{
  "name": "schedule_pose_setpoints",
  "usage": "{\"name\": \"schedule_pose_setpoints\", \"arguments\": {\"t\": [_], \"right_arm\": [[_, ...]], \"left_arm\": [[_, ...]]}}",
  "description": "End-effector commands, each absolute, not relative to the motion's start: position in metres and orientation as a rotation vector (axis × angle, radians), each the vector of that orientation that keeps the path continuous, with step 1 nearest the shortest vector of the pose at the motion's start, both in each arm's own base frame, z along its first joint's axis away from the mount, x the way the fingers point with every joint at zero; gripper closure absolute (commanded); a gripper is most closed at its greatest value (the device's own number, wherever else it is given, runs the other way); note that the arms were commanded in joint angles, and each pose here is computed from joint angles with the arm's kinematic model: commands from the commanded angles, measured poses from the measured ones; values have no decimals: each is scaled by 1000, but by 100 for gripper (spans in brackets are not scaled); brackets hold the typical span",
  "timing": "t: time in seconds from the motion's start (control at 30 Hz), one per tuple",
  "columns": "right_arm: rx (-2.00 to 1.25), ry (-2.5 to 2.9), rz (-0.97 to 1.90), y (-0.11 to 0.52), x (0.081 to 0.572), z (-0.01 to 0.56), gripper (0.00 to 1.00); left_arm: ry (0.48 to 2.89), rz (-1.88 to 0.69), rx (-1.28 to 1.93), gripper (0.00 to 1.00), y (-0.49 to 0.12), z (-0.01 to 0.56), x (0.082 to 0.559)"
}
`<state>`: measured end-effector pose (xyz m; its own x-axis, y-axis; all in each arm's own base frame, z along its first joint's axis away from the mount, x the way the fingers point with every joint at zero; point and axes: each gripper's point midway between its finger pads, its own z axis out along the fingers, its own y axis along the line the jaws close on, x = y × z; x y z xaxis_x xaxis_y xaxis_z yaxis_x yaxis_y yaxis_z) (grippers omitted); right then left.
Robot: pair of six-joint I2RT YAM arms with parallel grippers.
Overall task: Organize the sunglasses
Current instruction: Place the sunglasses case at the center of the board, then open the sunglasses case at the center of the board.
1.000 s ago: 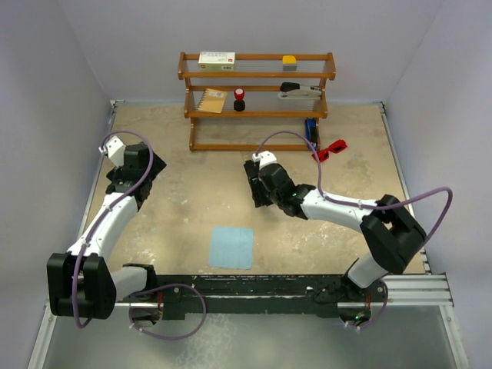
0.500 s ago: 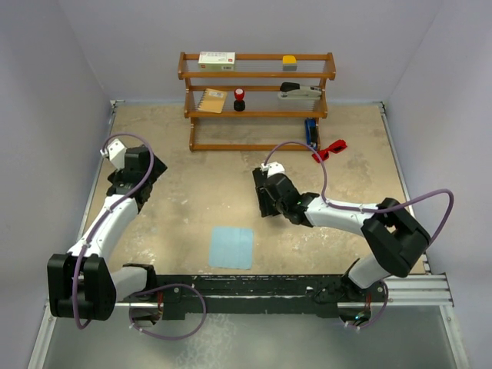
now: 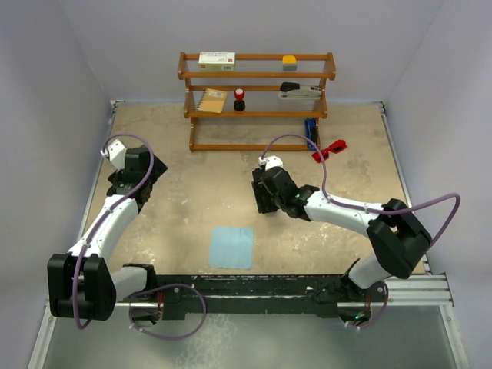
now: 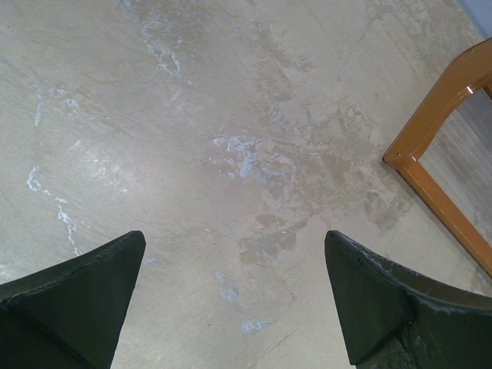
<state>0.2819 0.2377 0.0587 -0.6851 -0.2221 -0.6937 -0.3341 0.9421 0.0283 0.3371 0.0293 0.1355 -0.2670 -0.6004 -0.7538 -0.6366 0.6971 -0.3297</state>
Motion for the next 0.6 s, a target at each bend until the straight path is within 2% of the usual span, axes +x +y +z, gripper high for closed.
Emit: {"name": "schedule_pose_setpoints", "arguments": {"t": [0.0, 0.47, 0.57], "right_arm": [[-408, 2307, 99, 242, 303, 89, 32], [-484, 2398, -23, 248, 312, 68, 41], [-489, 2399, -44, 246, 312, 67, 47]], "left_arm": [[1898, 2, -957, 3, 29, 151, 344], [1916, -32, -939, 3, 23, 149, 344], [1916, -34, -938, 3, 23, 149, 344]]}}
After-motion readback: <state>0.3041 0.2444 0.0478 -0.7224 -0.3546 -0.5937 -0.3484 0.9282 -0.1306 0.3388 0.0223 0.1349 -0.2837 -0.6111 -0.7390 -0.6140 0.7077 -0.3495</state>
